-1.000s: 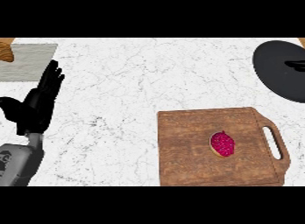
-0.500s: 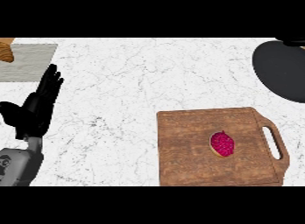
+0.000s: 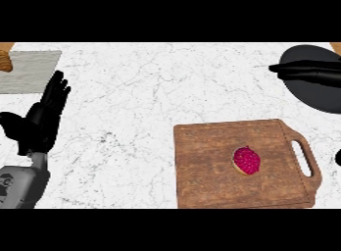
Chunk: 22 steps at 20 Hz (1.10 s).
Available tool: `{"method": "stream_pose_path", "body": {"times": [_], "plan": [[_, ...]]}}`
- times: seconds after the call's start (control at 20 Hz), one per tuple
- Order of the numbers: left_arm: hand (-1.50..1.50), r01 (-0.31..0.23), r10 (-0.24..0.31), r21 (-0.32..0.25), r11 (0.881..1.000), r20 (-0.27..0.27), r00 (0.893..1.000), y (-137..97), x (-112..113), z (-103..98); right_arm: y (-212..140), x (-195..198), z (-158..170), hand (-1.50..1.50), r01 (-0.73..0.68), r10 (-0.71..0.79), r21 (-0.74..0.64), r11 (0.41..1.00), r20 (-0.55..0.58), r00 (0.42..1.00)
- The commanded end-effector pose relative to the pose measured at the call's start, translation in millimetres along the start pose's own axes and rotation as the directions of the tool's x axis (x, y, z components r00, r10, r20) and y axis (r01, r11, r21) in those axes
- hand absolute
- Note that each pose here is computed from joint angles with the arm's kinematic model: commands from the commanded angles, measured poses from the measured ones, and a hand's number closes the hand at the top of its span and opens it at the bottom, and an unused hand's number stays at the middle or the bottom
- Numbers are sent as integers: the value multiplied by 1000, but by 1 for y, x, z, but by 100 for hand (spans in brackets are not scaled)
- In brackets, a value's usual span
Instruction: Pick the cupcake from the cutting board and place it in the pan
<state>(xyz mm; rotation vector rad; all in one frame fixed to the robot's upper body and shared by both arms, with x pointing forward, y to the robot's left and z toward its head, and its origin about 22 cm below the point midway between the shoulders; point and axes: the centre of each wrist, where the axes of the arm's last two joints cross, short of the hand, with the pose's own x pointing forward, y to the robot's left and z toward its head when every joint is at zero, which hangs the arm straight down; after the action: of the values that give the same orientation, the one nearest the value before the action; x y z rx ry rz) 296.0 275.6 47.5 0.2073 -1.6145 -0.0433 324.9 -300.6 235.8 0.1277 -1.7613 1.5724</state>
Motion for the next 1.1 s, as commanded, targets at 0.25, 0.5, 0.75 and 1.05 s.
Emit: {"method": "stream_pose_path", "body": {"times": [0.25,0.5,0.75,1.05], "plan": [[0,2,-2,2,1000,-5,1000,6,11,-8,39,27,-12,-150,-5,13,125,992,-63,998],[0,-8,8,-7,1000,-16,1000,-10,-14,-4,37,11,-8,-150,-11,20,86,996,-112,994],[0,7,-7,-9,1000,19,1000,-2,4,-7,68,-2,-39,-150,-40,63,113,993,-206,976],[0,13,-13,-26,1000,11,1000,4,8,-11,65,-17,-35,-150,-17,50,184,983,-176,983]]}}
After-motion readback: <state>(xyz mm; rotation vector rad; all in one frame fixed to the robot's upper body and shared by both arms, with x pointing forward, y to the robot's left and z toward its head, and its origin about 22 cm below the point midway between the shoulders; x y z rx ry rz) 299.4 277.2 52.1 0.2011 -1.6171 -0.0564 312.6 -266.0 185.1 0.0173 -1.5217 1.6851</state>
